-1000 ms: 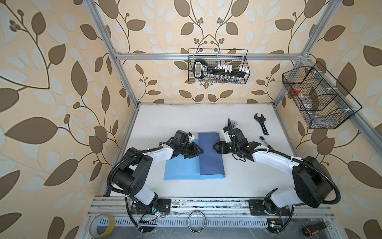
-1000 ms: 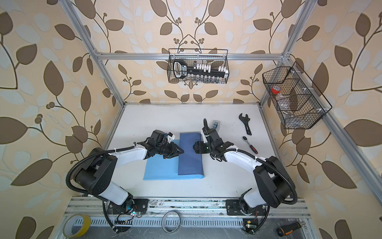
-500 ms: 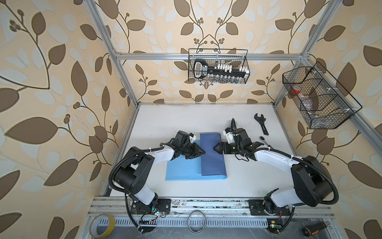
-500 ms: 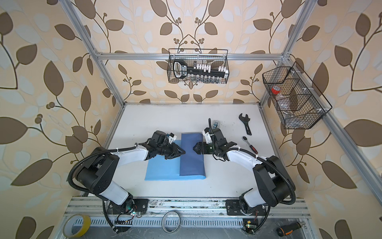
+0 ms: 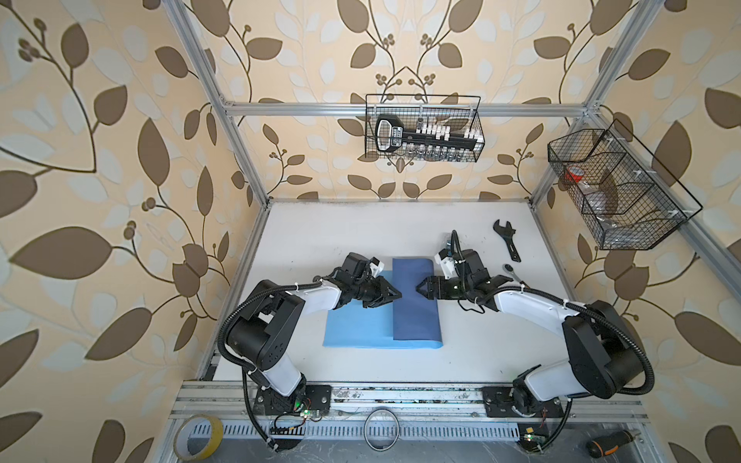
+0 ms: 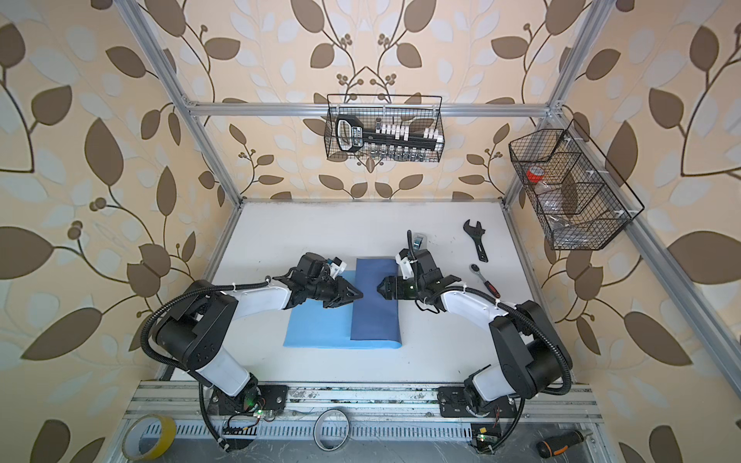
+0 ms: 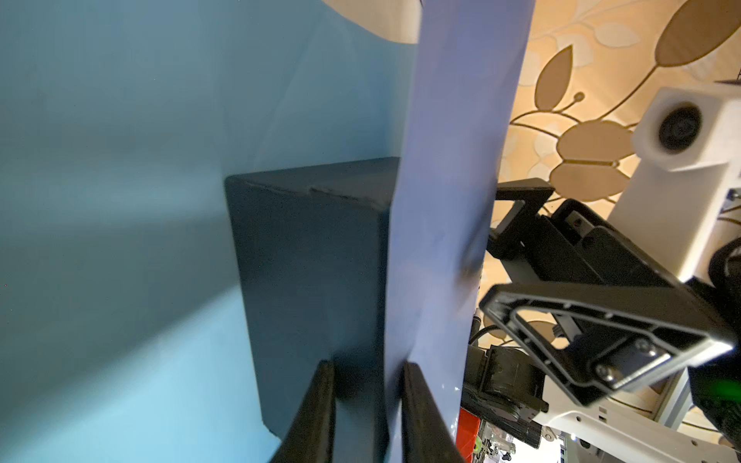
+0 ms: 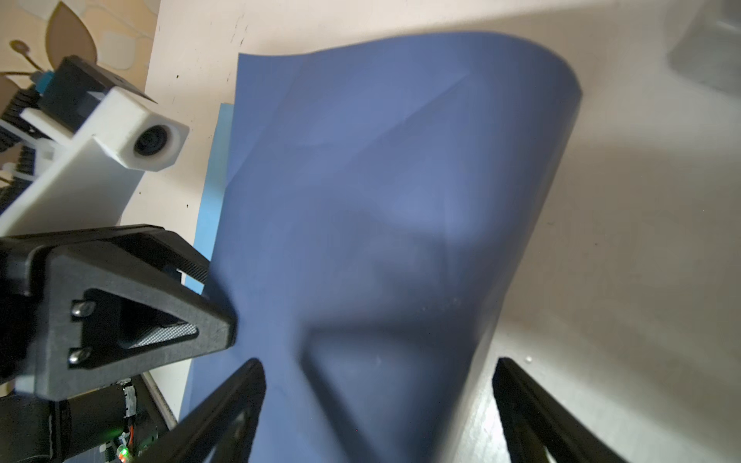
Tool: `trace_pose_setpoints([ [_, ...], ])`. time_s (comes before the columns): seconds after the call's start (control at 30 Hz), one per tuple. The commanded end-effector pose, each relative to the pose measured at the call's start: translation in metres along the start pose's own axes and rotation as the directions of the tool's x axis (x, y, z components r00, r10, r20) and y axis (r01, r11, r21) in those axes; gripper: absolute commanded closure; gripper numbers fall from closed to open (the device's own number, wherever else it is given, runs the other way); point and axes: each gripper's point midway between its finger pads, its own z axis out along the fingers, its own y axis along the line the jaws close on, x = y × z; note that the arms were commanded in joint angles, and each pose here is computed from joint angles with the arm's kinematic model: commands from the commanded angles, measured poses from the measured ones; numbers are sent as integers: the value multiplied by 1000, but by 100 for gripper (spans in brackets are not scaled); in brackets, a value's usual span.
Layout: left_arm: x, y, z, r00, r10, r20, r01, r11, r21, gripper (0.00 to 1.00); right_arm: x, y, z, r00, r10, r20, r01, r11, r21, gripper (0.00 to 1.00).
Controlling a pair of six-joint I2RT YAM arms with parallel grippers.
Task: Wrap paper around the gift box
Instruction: 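Keep both grippers pressing the paper against the box, adjusting the right gripper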
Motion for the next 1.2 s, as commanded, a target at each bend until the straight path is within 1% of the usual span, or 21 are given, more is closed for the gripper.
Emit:
trace_pose_setpoints([
  [0.0, 12, 21, 4, 999, -31, -42, 28, 997, -78, 83, 6, -1, -2, 1000, -15, -18, 15, 1000, -17, 9],
  [0.3, 9, 15, 2, 999, -25, -36, 23, 998, -61, 84, 9, 1, 5, 1000, -4, -30, 3, 999, -34, 12],
  [0.47, 12, 21, 5, 998, -39, -43, 36, 997, -68, 85, 10, -3, 4, 999, -3, -49, 0, 999, -48, 7],
  [0.57, 13, 23, 6, 998, -38, -44, 35, 997, -71, 85, 10, -5, 1, 997, 2, -71, -7, 997, -76, 4],
  [0.67, 13, 26, 7, 998, -35, -45, 31, 996, -81, 86, 14, -5, 3, 995, 5, -98, -15, 995, -101, 3],
  [1.0, 11, 29, 8, 998, -38, -45, 34, 996, -85, 86, 22, -14, 19, 990, 23, -138, -37, 994, -98, 6],
  [1.07, 11, 29, 8, 998, -39, -45, 35, 996, -84, 84, 25, -16, 21, 989, 27, -143, -41, 995, -95, 7],
  [1.17, 7, 23, 6, 999, -33, -33, 30, 996, -78, 74, 33, -21, 23, 988, 23, -153, -33, 997, -65, 7],
])
